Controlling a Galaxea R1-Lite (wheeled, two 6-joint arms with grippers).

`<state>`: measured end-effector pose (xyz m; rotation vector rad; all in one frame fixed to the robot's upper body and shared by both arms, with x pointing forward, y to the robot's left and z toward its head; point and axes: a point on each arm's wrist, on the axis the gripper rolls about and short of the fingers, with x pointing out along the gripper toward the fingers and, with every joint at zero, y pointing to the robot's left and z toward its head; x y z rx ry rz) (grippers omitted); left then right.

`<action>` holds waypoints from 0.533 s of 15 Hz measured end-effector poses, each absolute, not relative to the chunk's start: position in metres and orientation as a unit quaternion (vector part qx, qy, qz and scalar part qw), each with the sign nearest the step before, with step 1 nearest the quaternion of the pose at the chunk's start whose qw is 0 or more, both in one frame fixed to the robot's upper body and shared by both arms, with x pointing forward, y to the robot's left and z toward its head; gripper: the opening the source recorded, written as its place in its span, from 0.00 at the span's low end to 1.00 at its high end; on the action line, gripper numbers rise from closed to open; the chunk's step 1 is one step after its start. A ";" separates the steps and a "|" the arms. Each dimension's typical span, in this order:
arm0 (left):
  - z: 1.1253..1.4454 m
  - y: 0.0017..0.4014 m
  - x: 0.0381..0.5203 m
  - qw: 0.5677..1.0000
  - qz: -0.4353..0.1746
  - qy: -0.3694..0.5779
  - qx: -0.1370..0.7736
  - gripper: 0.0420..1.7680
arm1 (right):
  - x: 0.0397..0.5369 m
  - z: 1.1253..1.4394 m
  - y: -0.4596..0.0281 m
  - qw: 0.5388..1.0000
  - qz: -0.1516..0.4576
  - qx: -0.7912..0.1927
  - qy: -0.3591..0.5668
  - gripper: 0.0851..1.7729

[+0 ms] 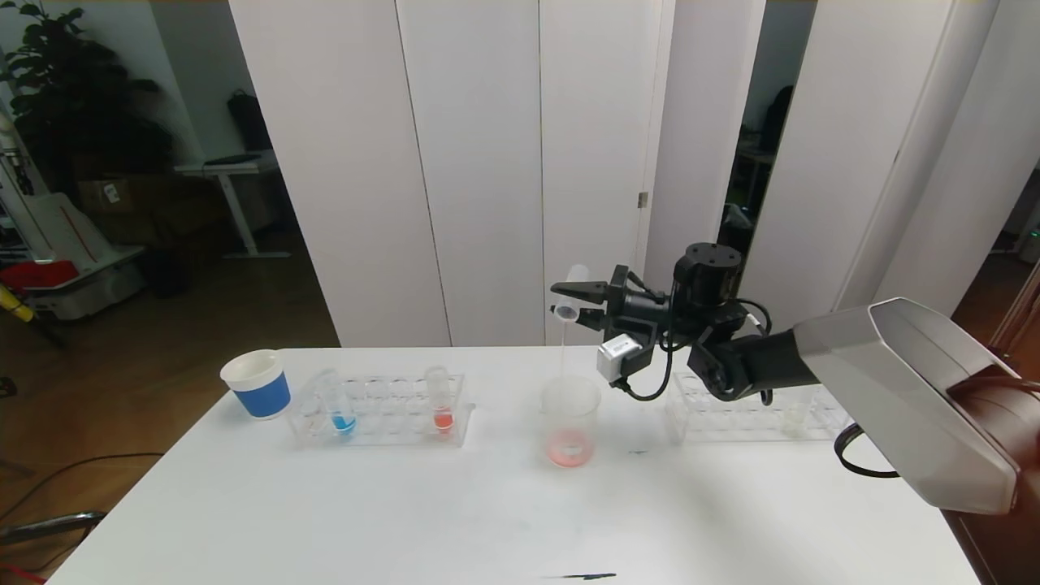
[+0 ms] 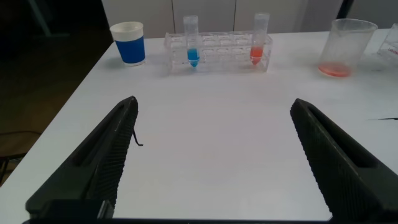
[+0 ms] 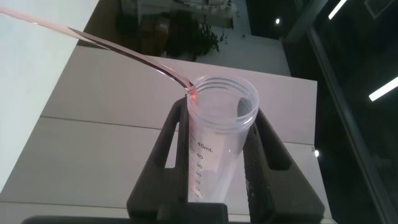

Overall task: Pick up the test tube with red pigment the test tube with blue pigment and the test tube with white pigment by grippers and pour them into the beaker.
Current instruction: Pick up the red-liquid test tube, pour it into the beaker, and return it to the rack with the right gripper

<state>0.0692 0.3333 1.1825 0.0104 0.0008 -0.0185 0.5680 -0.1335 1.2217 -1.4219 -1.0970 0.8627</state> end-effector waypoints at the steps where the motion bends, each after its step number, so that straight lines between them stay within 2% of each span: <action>1: 1.183 0.333 0.069 1.000 -0.009 0.000 0.005 0.99 | 0.568 1.222 -0.134 0.538 0.361 -0.602 -0.467 0.29; 8: 1.183 0.333 0.069 1.000 -0.009 0.000 0.005 0.99 | 0.569 1.226 -0.135 0.522 0.366 -0.597 -0.487 0.29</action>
